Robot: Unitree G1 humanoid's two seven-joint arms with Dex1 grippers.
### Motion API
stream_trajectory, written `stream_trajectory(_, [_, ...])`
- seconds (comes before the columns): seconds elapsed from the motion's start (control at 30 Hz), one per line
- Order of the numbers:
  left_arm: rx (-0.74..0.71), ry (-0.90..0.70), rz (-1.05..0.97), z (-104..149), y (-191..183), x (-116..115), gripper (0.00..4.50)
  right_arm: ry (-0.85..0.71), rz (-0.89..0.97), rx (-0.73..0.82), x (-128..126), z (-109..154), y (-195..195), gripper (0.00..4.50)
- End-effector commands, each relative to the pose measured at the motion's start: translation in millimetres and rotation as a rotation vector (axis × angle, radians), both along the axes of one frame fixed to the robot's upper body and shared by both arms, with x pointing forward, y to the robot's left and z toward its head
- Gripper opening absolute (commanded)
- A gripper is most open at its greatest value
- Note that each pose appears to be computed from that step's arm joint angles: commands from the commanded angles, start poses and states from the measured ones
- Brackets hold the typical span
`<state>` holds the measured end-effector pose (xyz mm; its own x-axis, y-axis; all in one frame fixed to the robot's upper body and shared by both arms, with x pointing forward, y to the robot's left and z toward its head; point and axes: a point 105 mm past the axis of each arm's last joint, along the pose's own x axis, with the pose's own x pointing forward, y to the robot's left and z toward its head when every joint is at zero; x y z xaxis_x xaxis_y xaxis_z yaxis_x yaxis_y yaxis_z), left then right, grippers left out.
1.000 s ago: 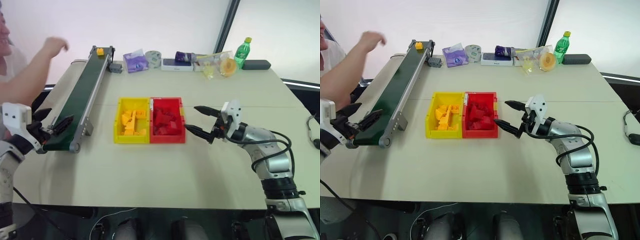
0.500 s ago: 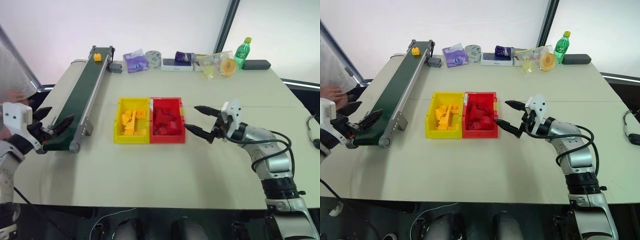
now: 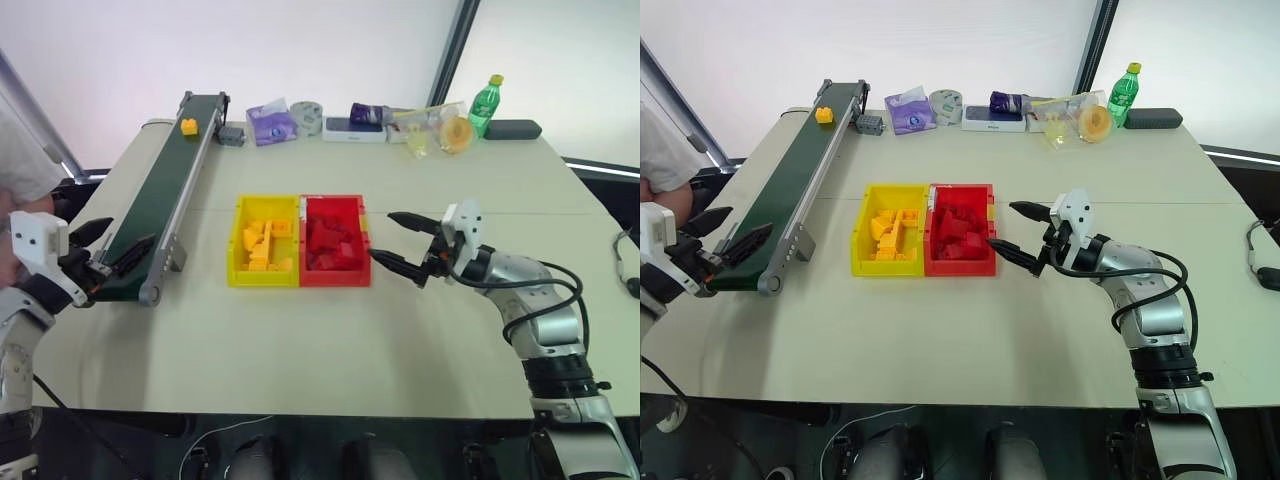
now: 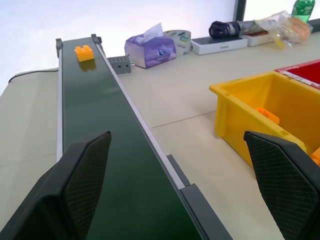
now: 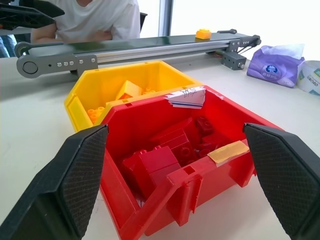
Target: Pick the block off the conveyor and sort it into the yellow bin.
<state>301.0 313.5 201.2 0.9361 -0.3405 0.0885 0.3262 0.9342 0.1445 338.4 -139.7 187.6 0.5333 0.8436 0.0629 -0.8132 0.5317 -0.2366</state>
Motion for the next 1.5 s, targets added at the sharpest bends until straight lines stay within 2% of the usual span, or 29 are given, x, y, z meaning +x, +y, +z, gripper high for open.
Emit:
stream_trajectory(0.03, [0.031,-0.034,0.055,11.5,8.2,0.2,4.47,-0.054,0.007,-0.001,-1.8,13.8,0.6,4.50])
stream_trajectory(0.13, [0.027,-0.046,0.278,20.6,38.6,13.1,4.47,-0.053,0.008,-0.001,-1.4,13.4,0.5,4.50])
stream_trajectory(0.2, [-0.005,-0.043,0.331,26.0,45.5,16.4,4.47,-0.052,0.010,-0.001,-1.4,12.6,1.6,4.50])
stream_trajectory(0.3, [-0.047,-0.004,0.351,25.0,47.7,19.0,4.47,-0.050,0.014,0.000,-1.4,11.7,3.1,4.50])
stream_trajectory(0.53, [-0.037,0.074,0.362,14.5,49.4,18.7,4.47,-0.052,0.015,0.001,-0.7,11.9,3.5,4.50])
stream_trajectory(1.13, [-0.050,0.066,0.322,17.8,40.6,20.8,4.47,-0.053,0.011,0.005,-0.1,12.0,3.9,4.50])
stream_trajectory(1.27, [-0.030,0.107,0.333,15.2,36.6,27.3,4.47,-0.055,0.012,0.007,0.2,12.6,4.9,4.50])
stream_trajectory(1.5, [-0.102,0.132,0.352,24.1,31.0,44.6,4.47,-0.055,0.018,0.011,-1.1,12.9,7.2,4.50])
